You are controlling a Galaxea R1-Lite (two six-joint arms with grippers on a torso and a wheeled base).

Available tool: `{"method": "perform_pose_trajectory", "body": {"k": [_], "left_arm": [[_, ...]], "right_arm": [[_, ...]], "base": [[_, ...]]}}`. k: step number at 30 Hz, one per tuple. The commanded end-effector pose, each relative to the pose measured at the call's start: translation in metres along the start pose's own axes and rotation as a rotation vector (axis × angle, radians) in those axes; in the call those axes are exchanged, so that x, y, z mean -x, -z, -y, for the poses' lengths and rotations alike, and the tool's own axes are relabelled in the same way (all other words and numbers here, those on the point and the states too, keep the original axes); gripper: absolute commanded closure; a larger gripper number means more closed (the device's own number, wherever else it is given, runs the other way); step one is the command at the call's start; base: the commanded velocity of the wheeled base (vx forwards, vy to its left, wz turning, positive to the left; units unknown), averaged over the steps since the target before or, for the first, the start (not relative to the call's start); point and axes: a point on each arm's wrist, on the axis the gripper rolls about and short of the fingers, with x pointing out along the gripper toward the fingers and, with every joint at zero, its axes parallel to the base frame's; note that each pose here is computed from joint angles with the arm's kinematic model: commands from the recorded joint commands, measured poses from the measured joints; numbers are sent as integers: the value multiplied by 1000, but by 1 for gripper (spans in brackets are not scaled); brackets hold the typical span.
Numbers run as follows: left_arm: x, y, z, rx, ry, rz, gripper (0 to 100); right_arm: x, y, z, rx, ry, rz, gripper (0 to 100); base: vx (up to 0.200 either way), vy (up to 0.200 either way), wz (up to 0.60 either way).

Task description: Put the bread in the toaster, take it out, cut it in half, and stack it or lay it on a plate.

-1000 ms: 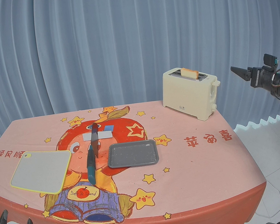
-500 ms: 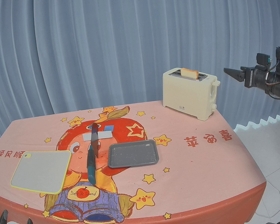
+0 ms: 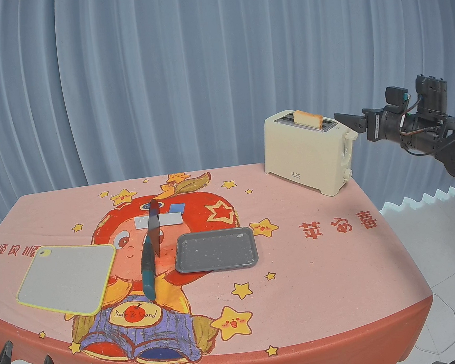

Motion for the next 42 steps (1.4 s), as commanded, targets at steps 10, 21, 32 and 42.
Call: {"method": "perform_pose_trajectory", "body": {"k": [10, 21, 32, 42], "left_arm": [[0, 5, 0, 1, -1, -2, 0], [0, 5, 0, 1, -1, -1, 0], [0, 5, 0, -1, -1, -1, 0], [0, 5, 0, -1, -1, -2, 0]], "right_arm": [[-76, 26, 22, 24, 1, -17, 0], [-114, 33, 32, 39, -1, -14, 0], [-134, 32, 37, 39, -4, -9, 0], [-144, 35, 34, 45, -11, 1, 0]], "base": [[0, 0, 0], [0, 0, 0], [0, 0, 0], [0, 0, 0]]}}
